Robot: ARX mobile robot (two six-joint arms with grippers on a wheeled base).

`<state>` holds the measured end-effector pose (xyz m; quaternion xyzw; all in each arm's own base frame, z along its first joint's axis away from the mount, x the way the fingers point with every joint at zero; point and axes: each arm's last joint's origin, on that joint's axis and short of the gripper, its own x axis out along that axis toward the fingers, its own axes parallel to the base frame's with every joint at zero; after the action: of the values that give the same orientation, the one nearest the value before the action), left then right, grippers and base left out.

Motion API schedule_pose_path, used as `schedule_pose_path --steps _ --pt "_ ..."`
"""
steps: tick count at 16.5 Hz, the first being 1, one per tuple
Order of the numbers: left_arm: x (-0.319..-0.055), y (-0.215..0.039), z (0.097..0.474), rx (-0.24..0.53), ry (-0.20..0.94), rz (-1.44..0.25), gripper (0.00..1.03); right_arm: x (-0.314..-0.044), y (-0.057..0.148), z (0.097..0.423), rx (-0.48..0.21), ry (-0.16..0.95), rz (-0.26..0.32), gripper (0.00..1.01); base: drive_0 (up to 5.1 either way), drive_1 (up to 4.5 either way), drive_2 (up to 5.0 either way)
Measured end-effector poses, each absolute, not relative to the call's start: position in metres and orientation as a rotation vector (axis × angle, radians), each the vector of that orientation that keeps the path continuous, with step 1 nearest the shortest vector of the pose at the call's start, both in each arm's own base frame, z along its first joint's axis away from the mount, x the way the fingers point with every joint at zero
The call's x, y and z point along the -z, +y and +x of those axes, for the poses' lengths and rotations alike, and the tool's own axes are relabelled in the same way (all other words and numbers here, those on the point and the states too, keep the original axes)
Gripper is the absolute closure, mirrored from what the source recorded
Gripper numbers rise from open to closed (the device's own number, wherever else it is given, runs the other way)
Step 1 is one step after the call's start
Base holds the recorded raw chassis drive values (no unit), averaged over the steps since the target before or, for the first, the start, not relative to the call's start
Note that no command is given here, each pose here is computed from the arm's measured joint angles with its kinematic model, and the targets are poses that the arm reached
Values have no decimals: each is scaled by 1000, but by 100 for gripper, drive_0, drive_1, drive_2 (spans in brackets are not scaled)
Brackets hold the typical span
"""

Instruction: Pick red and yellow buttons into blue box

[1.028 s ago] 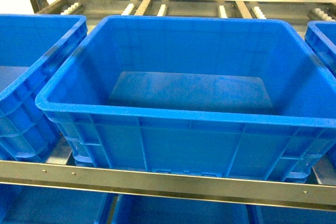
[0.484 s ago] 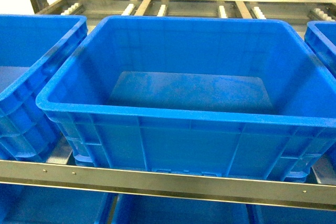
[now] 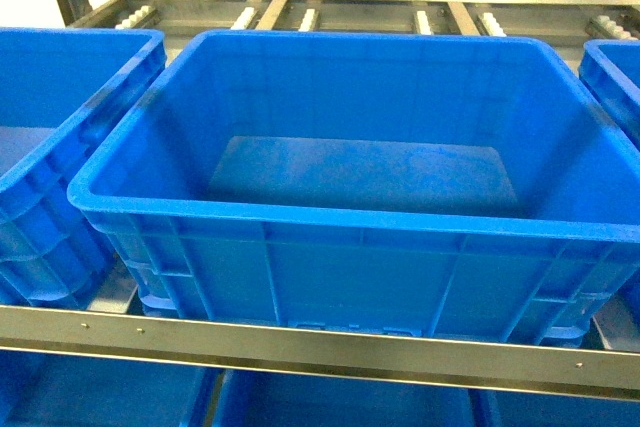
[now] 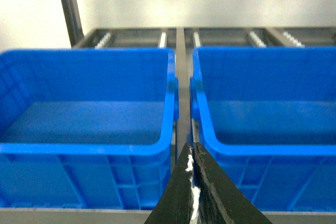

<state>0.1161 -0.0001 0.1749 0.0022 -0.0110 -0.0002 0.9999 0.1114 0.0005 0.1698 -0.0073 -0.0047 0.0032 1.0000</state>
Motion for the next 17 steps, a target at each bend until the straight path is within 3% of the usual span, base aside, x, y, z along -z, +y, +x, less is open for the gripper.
schedule_pose_path --steps 4,6,8,9,11,12,17 --pt "-172 0 112 0 -17 4 101 -170 0 108 -6 -11 -15 99 0 0 0" --pt "-171 0 110 0 -15 4 101 -163 0 101 -7 41 -15 99 0 0 0" --pt "-171 0 109 0 -13 4 101 -169 0 97 -6 -22 -15 99 0 0 0" --pt "-171 0 108 0 -18 4 101 -166 0 97 -7 3 -15 99 0 0 0" --pt "-164 0 100 1 44 4 101 -167 0 97 -6 -5 -15 99 0 0 0" --pt "-169 0 97 1 -19 4 101 -166 0 97 -6 -2 -15 99 0 0 0" --pt "-167 0 97 0 0 4 101 -167 0 97 -6 -3 -15 99 0 0 0"
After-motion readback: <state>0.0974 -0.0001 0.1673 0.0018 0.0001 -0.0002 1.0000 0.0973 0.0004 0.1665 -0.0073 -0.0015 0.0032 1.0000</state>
